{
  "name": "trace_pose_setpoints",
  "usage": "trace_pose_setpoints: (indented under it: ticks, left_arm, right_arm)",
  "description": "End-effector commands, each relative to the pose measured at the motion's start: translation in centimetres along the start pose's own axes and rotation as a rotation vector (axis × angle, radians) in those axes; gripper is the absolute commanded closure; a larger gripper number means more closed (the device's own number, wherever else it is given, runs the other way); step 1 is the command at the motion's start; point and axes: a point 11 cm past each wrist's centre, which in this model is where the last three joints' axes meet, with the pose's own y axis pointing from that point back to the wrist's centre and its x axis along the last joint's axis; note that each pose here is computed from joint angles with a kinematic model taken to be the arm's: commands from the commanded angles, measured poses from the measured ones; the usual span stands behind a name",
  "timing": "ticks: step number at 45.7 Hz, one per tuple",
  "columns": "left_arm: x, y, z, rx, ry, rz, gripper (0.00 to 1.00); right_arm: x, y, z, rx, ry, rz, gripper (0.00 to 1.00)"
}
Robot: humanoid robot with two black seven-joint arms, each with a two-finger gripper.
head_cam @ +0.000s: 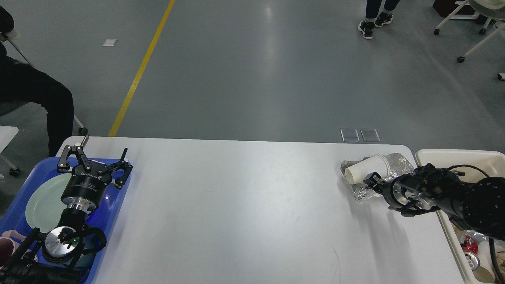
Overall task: Tidy desktop
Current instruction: 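Lower the right gripper onto the white cup with plastic wrap and grasp, then carry the cup and plastic wrap into the white bin and release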
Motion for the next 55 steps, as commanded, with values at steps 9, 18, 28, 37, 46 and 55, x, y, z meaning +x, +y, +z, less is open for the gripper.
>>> trace_pose_setpoints:
  ticks: [9,18,28,37,46,55]
  left_arm:
    - [0.0,0.0,0.0,-0.001,0.000,0.000,0.03]
    - [0.0,0.0,0.0,-0.001,0.000,0.000,0.03]
    - [0.0,0.0,0.0,-0.001,0.000,-0.001,0.03]
    - [0.0,0.0,0.0,-0.002,0.001,-0.001,0.03]
    - [0.0,0.0,0.0,0.001,0.000,0.000,0.03]
    - [0.0,0.0,0.0,0.001,0.000,0.000,0.03]
  right_arm:
    - [-0.5,-0.3,0.8,-0.033,-0.004,-0.008,0.76]
    - [-0.5,-0.3,1.0,-0.036,-0.006,-0.012,0.98]
    - [-0.7,-0.2,1.1,-0.042,-0.006,-0.023,1.00]
    - [-1.4,-0.1,1.1,-0.055,-0.009,-0.055,1.00]
    - [-0.1,2.5,0.9,-0.080,-0.019,-0.094,1.00]
    - [2.1,8.8,0.4,-0.151,0.105,-0.126,1.00]
